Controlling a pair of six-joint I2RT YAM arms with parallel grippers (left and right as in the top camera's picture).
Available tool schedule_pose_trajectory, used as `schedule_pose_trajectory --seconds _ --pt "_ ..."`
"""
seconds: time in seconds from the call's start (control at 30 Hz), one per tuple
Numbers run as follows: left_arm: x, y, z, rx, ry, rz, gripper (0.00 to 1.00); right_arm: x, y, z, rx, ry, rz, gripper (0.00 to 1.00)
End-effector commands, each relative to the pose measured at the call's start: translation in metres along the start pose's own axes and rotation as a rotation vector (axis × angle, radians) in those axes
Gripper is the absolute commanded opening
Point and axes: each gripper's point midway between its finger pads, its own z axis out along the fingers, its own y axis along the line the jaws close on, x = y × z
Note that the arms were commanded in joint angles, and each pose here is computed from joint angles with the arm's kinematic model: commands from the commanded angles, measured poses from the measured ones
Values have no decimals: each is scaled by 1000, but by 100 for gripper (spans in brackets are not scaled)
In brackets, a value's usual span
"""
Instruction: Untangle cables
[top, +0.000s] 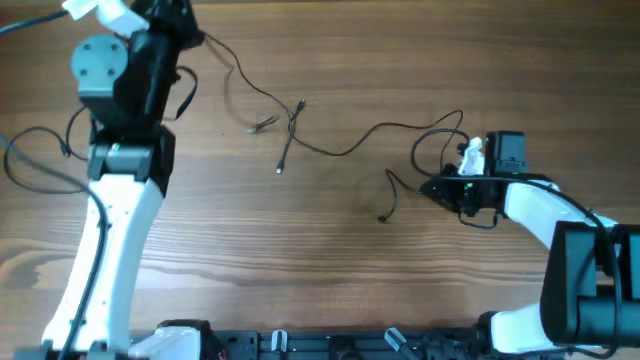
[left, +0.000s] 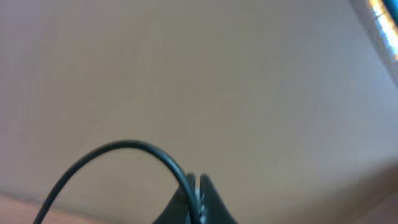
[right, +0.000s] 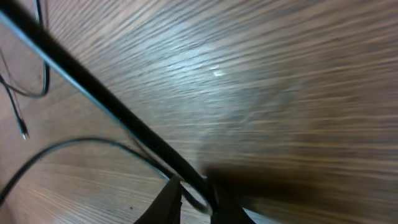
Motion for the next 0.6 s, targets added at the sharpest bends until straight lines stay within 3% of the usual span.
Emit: schedule_pose_trajectory --seconds 0.0,0.1,0.17,0.27,0.57 --pt "-16 31 24 -75 -189 -4 4 5 -25 6 178 -16 -42 18" --pt "-52 73 22 -210 -486 -26 4 3 -30 6 212 -29 -47 18" --pt "-63 97 21 -241 -598 -28 4 2 -29 6 210 -38 -6 18" --pt "-75 131 38 -281 -605 3 4 1 -29 6 207 -49 69 17" --pt "-173 189 91 -490 -544 261 4 0 -31 6 219 -57 88 16"
